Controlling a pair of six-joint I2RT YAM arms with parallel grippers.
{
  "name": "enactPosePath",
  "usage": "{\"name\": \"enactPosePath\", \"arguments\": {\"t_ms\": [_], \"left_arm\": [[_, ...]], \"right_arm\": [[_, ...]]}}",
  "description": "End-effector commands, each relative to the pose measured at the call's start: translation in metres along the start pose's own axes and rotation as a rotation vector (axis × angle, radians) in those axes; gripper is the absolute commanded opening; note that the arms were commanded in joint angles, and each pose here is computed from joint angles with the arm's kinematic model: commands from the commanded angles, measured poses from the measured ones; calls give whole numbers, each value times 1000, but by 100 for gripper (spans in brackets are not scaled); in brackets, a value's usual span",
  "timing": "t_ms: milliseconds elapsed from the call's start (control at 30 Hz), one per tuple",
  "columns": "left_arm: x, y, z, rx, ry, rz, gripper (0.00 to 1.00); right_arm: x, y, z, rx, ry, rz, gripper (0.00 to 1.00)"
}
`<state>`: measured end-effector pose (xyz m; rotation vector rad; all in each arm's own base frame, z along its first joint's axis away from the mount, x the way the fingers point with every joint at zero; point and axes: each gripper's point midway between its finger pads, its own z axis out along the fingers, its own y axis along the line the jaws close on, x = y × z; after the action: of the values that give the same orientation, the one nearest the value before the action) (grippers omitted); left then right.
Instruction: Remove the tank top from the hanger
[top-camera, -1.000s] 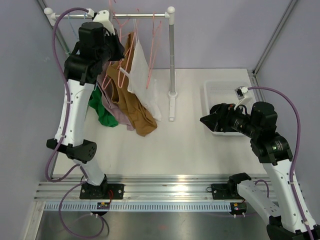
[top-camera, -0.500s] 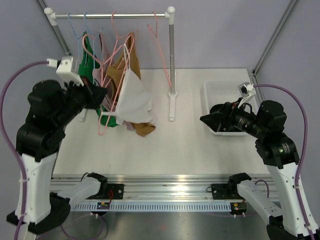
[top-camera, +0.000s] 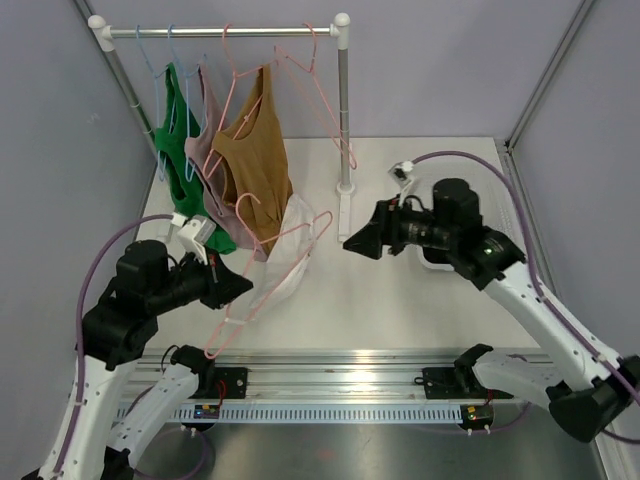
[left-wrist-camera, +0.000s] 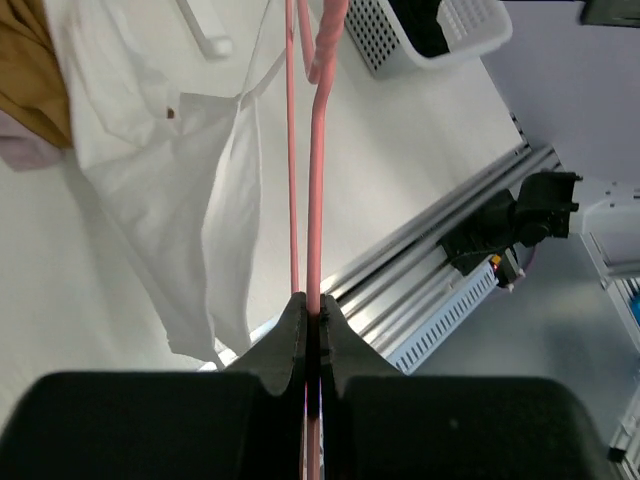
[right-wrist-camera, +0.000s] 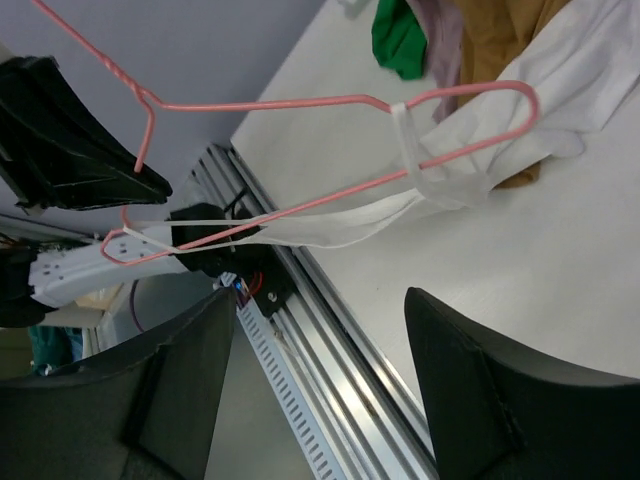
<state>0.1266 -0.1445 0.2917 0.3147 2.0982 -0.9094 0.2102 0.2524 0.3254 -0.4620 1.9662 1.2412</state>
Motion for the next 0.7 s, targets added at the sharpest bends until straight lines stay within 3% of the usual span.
{"name": "enactPosePath", "arguments": {"t_ms": [0,167,333,567,667], "left_arm": [[-4,-31,3,196,-35,21,0],[-1,-35,3,230,-46,15,0],[2,-35,4,242,-39,14,0],[5,-32,6,231,-28,11,0],[4,-31,5,220,-29,17,0]], "right_arm": [[-4,-5,36,104,-34,-103,74],[0,-22,73,196,-51,-134,70],[9,-26,100,206,-8,-172,54],[1,-33,109,244,-49,-179,36],[-2,-42,108,290,-60,-189,36]]}}
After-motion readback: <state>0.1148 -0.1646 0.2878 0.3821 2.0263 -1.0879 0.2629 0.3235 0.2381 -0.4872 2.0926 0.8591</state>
